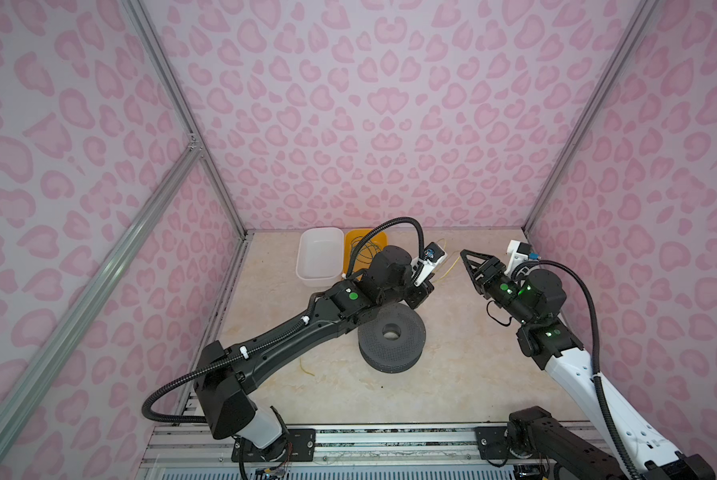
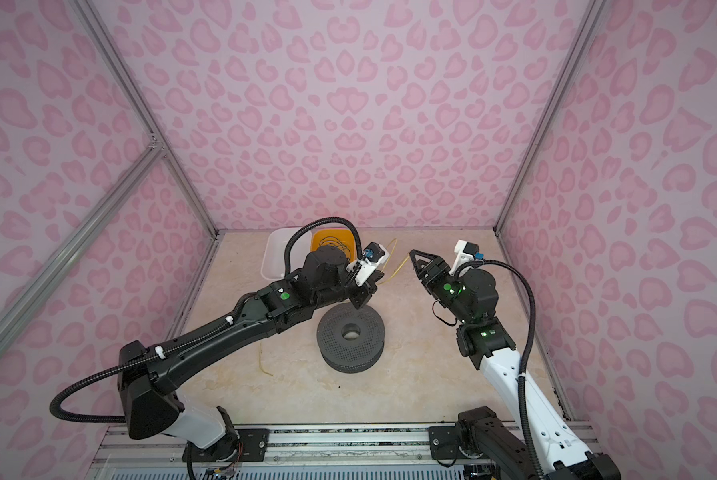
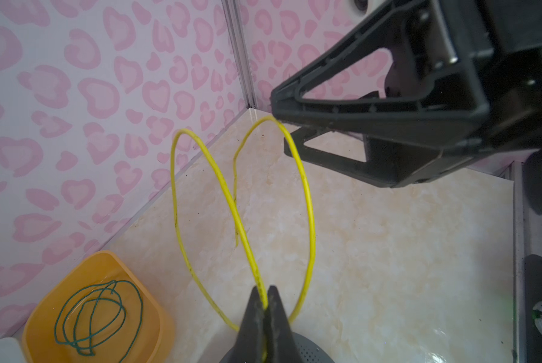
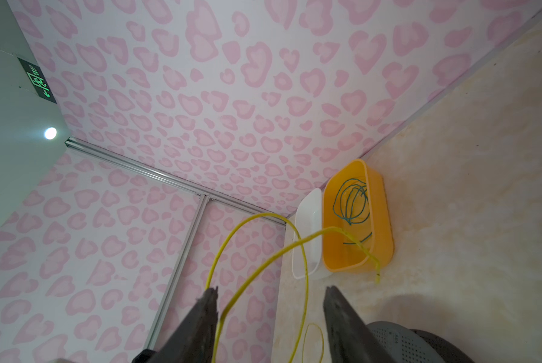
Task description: Wrap the cables
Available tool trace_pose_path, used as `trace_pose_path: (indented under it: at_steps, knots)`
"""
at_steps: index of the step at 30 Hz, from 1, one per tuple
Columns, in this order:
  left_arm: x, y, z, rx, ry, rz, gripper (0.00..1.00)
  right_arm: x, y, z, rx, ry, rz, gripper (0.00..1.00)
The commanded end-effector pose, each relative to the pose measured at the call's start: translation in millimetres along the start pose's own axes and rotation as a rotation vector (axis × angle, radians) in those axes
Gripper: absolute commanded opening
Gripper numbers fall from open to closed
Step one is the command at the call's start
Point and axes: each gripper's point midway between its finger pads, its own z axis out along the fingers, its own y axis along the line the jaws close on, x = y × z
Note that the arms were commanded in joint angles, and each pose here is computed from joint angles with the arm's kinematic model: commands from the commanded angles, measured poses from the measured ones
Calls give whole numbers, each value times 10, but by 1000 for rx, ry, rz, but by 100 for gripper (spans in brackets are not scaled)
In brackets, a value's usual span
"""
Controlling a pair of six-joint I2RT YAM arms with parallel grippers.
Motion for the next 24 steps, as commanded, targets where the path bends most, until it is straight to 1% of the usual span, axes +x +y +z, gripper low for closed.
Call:
trace_pose_path:
  at_steps: [1, 6, 8, 12, 18, 21, 24]
  knots:
    - [-80, 18, -8, -13, -30, 14, 3, 35, 94, 55, -66, 20, 30, 41]
    - [-75, 18, -19, -16, -29, 18, 4, 27, 94, 96, -80, 21, 35, 9]
    - [-75, 30, -32, -23, -28, 23, 4, 5, 116, 96, -84, 18, 27, 0]
    - [-76, 26, -81, -22, -30, 30, 3, -126, 111, 58, -62, -23, 0, 0]
    - [-137, -36, -259, -4, -61, 49, 3, -452, 89, 13, -38, -111, -23, 0]
    - [-126, -50, -345, 0, -63, 55, 3, -625, 88, -8, -24, -160, -46, 0]
    - [-82, -49, -446, -2, -59, 60, 4, -856, 49, -89, -5, -236, -48, 0]
